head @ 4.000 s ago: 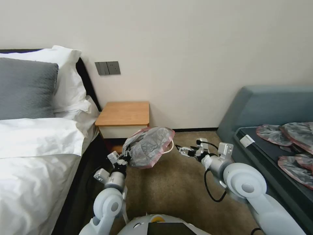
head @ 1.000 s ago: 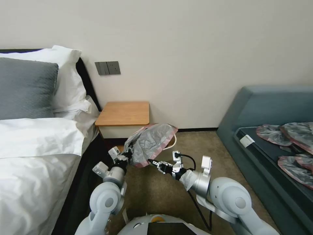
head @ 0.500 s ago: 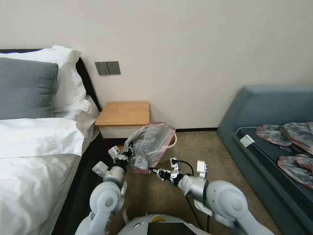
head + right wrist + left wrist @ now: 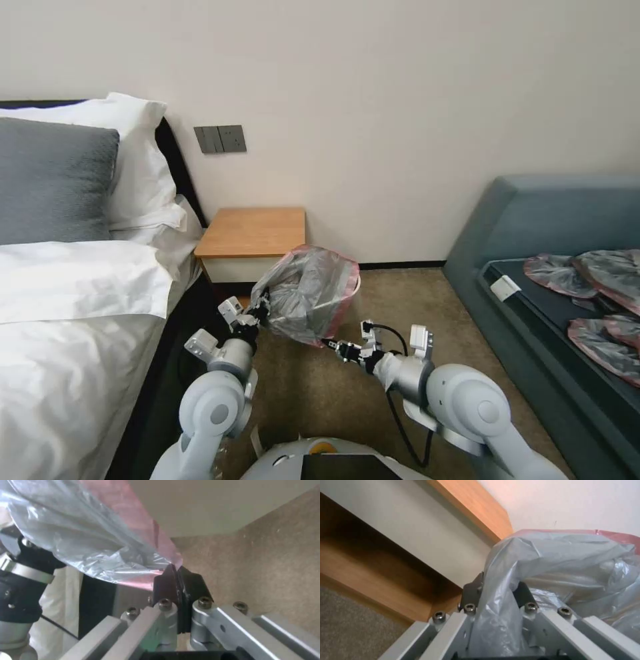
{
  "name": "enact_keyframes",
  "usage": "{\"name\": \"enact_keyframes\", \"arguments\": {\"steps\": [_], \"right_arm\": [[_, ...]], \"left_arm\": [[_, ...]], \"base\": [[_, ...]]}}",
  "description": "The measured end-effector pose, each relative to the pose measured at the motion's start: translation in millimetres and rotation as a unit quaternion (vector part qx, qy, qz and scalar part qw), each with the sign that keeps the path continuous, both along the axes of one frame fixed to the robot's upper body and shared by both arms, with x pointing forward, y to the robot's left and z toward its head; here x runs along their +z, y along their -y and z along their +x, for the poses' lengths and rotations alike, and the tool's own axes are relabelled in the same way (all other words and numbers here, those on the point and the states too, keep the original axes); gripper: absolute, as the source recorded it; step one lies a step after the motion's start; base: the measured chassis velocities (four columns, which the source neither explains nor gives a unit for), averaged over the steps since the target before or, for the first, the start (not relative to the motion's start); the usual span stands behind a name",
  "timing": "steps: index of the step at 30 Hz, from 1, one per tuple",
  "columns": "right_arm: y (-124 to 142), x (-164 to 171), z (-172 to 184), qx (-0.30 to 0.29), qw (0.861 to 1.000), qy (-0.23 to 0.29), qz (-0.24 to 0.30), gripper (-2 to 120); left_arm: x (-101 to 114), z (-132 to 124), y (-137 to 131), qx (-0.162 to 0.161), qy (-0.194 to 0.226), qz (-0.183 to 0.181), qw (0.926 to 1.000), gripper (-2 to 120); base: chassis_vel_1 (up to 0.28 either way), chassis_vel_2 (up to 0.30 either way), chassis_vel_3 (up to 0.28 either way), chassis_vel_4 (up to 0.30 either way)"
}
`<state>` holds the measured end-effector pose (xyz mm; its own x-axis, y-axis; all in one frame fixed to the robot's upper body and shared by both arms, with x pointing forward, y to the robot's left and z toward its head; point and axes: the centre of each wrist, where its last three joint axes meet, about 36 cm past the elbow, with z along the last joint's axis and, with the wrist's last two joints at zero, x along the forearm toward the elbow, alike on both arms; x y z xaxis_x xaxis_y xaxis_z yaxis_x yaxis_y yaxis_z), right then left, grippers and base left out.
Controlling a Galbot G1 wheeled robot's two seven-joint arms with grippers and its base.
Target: Pick up the garbage bag from the table and place it over the trash can.
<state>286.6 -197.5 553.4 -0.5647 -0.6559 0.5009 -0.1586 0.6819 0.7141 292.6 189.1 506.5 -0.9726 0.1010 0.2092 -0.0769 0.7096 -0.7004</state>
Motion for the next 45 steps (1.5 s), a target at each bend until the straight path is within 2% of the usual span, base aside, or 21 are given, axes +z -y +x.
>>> {"name": "enact_keyframes", "arguments": {"steps": [4,9,11,14,15,18,20,23,25,27,28,29,31,32,34,35,37,38,39,41,45], "right_arm": [[0.8,6.2,-2.2,-0.002,1.0,0.011,0.0,2],[2.0,-3.0,-10.5,-0.014,1.0,-0.007,-0.018,22],[2.9,-6.2,-13.3,-0.018,0.999,-0.013,-0.023,25],[10.7,-10.1,-16.8,-0.033,0.998,-0.014,-0.042,39],[10.7,-10.1,-16.8,-0.033,0.998,-0.014,-0.042,39],[24.3,0.4,-8.1,-0.044,0.998,0.016,-0.038,55],[28.8,3.2,-6.3,-0.048,0.998,0.026,-0.035,58],[45.8,14.9,-0.3,-0.058,0.995,0.077,-0.012,73],[48.3,16.8,0.5,-0.061,0.994,0.095,-0.005,76],[50.1,20.6,2.8,-0.063,0.982,0.178,0.01,86],[50.1,20.6,2.8,-0.063,0.982,0.178,0.01,86],[47.9,22.2,4.3,-0.05,0.965,0.258,0.008,92],[47.1,22.6,4.7,-0.046,0.96,0.277,0.006,94],[44.8,23.1,7.8,-0.03,0.939,0.344,-0.003,99],[44.1,13.3,19.4,-0.025,0.911,0.41,-0.043,100],[44.1,13.3,19.4,-0.025,0.911,0.41,-0.043,100],[43.6,0.8,32.4,-0.03,0.89,0.446,-0.087,100],[42.7,-4.1,36.8,-0.034,0.885,0.453,-0.098,100],[42.7,-4.1,36.8,-0.034,0.885,0.453,-0.098,100],[41.5,-19.1,50.5,-0.038,0.874,0.467,-0.125,100],[39.4,-23.2,56.9,-0.033,0.869,0.474,-0.141,100]], "left_arm": [[-0.1,-0.7,0.3,0.003,0.001,0.002,1.0,8],[-4.4,0.9,0.0,0.015,0.005,0.019,0.9997,8],[-5.6,1.1,0.1,0.016,0.005,0.022,0.9996,8],[-10.5,1.2,1.3,0.024,0.002,0.03,0.9993,8],[-10.5,1.2,1.3,0.024,0.002,0.03,0.9993,8],[-15.6,-1.5,2.4,0.044,0.005,0.051,0.9977,8],[-16.4,-1.4,2.6,0.046,0.005,0.055,0.9974,8],[-22.1,1.4,4.0,0.056,0.005,0.073,0.9957,8],[-23.2,2.4,4.3,0.056,0.005,0.076,0.9955,8],[-24.6,3.8,5.3,0.052,0.003,0.078,0.9956,8],[-24.6,3.8,5.3,0.052,0.003,0.078,0.9956,8],[-24.7,3.6,6.0,0.048,0.002,0.079,0.9957,8],[-24.7,3.5,6.1,0.047,0.002,0.079,0.9958,8],[-24.0,3.1,6.2,0.045,0.002,0.08,0.9958,8],[-21.9,3.4,5.4,0.04,0.004,0.08,0.996,8],[-21.9,3.4,5.4,0.04,0.004,0.08,0.996,8],[-20.3,5.3,4.7,0.034,0.005,0.078,0.9964,8],[-20.1,5.6,4.6,0.033,0.005,0.077,0.9965,8],[-20.1,5.6,4.6,0.033,0.005,0.077,0.9965,8],[-19.6,6.2,4.6,0.029,0.005,0.075,0.9968,8],[-19.3,6.5,5.0,0.026,0.003,0.069,0.9973,8]], "base": [[0.0,0.0,0.0,0.0],[0.0,0.0,0.0,0.0],[0.0,0.0,0.0,0.0],[0.0,0.0,0.0,0.0],[0.0,0.0,0.0,0.0],[0.0,0.0,0.0,0.0],[0.0,0.0,0.0,0.0],[0.0,0.0,0.0,0.0],[0.0,0.0,0.0,0.0],[0.0,0.0,0.0,0.0],[0.0,0.0,0.0,0.0],[0.0,0.0,0.0,0.0],[0.0,0.0,0.0,0.0],[0.0,0.0,0.0,0.0],[0.0,0.0,0.0,0.0],[0.0,0.0,0.0,0.0],[0.0,0.0,0.0,0.0],[0.0,0.0,0.0,0.0],[0.0,0.0,0.0,0.0],[0.0,0.0,0.0,0.0],[0.0,0.0,0.0,0.0]]}}
